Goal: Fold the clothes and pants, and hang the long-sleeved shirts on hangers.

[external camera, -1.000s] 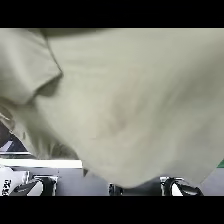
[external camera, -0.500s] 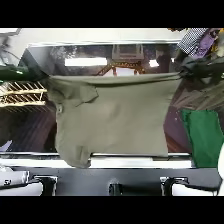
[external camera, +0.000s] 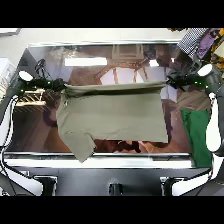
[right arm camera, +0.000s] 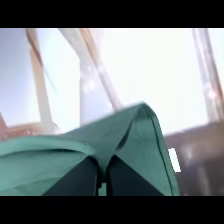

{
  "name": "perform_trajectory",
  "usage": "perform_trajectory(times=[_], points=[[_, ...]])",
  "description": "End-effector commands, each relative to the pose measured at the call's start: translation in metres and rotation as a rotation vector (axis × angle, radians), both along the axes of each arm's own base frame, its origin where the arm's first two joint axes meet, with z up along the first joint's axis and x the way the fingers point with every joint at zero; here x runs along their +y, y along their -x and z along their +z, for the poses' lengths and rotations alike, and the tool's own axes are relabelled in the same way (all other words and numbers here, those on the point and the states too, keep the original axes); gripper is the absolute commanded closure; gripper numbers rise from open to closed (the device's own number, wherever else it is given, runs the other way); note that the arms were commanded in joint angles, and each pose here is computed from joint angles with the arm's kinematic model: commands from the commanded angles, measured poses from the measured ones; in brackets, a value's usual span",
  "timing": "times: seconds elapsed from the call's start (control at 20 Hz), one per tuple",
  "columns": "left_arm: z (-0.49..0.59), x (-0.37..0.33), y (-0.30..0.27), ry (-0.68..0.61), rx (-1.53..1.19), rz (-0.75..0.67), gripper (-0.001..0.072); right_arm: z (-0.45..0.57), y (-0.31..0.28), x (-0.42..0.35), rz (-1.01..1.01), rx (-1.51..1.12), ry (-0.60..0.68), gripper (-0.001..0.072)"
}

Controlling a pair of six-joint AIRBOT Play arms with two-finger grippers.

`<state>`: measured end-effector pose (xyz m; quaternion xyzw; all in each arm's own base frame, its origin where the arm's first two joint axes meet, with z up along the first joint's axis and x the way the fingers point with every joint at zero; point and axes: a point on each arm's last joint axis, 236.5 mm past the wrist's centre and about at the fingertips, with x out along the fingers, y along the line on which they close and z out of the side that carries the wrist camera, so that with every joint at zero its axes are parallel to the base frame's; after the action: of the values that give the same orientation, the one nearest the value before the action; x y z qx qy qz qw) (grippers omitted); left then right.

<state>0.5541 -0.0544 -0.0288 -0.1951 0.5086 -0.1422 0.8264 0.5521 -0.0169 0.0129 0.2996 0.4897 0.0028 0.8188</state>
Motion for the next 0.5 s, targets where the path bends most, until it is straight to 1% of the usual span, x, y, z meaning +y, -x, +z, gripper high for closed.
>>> perform_trajectory(times=[0.0,0.2,0.45], points=[[-0.015,-0.013,0.033,0.029,0.138,-0.092,0.0689,-0.017,0.024,0.008,0.053,0.114,-0.014,0.0683],[-0.026,-0.005,0.059,-0.005,0.271,-0.079,0.0689,-0.045,0.059,0.010,0.095,0.272,-0.010,0.0683],[-0.028,-0.005,0.062,-0.015,0.286,-0.089,0.0689,-0.080,0.090,0.015,0.138,0.433,-0.034,0.0682]])
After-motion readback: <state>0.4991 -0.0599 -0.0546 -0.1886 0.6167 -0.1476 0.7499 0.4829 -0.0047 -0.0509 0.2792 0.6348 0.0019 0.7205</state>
